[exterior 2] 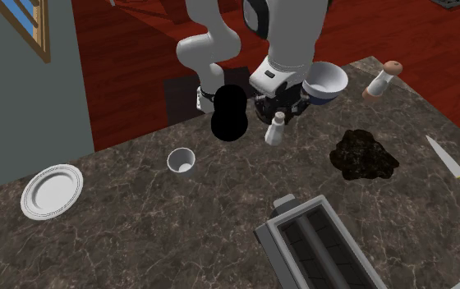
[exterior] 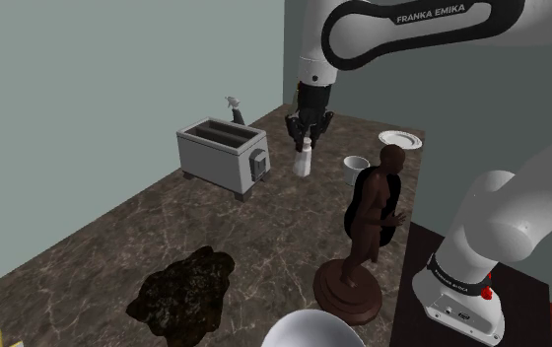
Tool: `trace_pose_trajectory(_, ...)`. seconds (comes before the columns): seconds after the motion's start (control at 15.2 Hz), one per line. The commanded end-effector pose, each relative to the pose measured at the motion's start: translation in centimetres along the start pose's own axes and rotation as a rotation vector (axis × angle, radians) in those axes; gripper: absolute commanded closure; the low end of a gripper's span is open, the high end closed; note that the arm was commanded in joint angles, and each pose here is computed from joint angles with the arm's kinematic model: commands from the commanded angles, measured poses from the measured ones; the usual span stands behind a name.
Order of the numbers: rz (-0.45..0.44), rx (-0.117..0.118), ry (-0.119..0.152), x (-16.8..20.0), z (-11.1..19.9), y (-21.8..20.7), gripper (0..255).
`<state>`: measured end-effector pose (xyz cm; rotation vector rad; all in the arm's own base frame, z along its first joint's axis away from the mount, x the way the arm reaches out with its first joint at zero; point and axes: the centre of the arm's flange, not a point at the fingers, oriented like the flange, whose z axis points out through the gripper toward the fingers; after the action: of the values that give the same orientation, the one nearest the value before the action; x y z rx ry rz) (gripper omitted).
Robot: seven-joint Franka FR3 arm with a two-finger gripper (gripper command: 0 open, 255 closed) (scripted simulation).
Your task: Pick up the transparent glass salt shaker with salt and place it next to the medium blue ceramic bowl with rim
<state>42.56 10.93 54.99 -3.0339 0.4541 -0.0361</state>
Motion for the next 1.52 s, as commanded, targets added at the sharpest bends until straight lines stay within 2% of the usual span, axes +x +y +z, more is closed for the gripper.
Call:
trace_pose_trajectory(0.0,0.001,0.000,0.000,-1.5,0.2,-2.2,255)
trace_pose_trajectory(1.45,0.001,0.000,0.000,-20.4,1.6,-24.2,255)
